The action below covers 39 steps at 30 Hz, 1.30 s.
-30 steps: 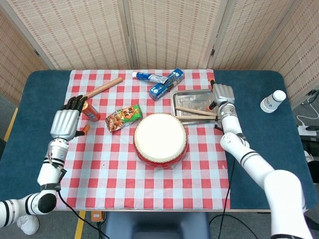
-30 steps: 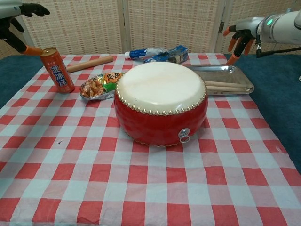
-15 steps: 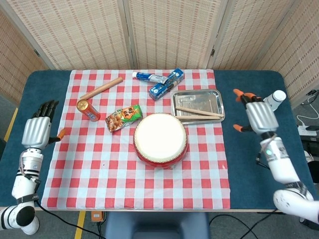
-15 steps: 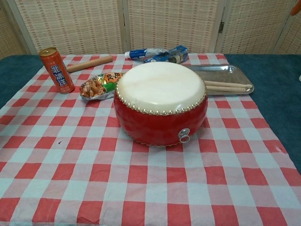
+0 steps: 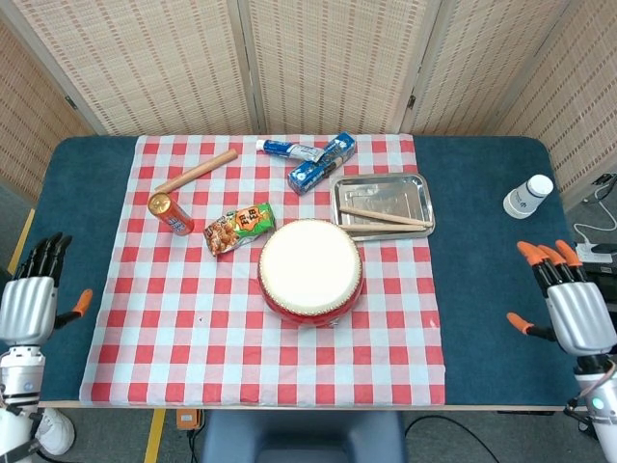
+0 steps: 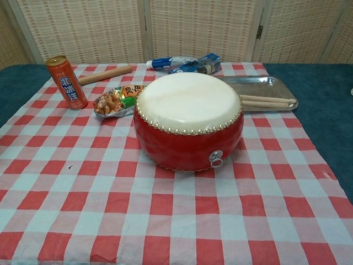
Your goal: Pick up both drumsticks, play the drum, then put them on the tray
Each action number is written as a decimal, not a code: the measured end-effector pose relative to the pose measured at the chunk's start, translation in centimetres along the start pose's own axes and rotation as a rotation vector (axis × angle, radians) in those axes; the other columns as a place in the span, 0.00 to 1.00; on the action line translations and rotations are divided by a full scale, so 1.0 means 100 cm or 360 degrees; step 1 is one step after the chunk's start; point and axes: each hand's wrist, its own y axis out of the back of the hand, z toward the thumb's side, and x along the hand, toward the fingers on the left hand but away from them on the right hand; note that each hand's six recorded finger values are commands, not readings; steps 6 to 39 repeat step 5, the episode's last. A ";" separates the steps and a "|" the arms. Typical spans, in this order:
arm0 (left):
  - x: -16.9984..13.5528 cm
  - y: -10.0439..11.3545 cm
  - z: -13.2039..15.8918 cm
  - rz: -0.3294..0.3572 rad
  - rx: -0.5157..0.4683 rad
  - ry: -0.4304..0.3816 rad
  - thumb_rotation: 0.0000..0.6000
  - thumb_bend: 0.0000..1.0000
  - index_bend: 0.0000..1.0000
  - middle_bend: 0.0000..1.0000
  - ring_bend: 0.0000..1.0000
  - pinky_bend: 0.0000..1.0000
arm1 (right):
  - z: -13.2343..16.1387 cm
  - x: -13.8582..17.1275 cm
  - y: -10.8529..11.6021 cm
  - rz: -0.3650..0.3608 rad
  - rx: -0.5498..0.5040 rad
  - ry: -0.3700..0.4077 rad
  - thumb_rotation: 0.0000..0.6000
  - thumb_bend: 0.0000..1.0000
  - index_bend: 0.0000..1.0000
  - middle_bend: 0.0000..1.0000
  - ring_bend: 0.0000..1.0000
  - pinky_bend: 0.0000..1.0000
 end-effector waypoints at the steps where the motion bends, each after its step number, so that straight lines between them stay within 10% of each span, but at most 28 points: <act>1: -0.006 -0.001 -0.001 -0.0007 0.0005 -0.0001 1.00 0.32 0.00 0.00 0.00 0.16 | -0.002 0.006 -0.001 -0.0008 0.0003 -0.0012 1.00 0.06 0.00 0.09 0.00 0.00; 39: -0.028 -0.006 -0.003 -0.0029 0.0007 0.0001 1.00 0.32 0.00 0.00 0.00 0.15 | -0.011 0.029 -0.004 -0.0013 -0.0025 -0.0079 1.00 0.06 0.00 0.09 0.00 0.00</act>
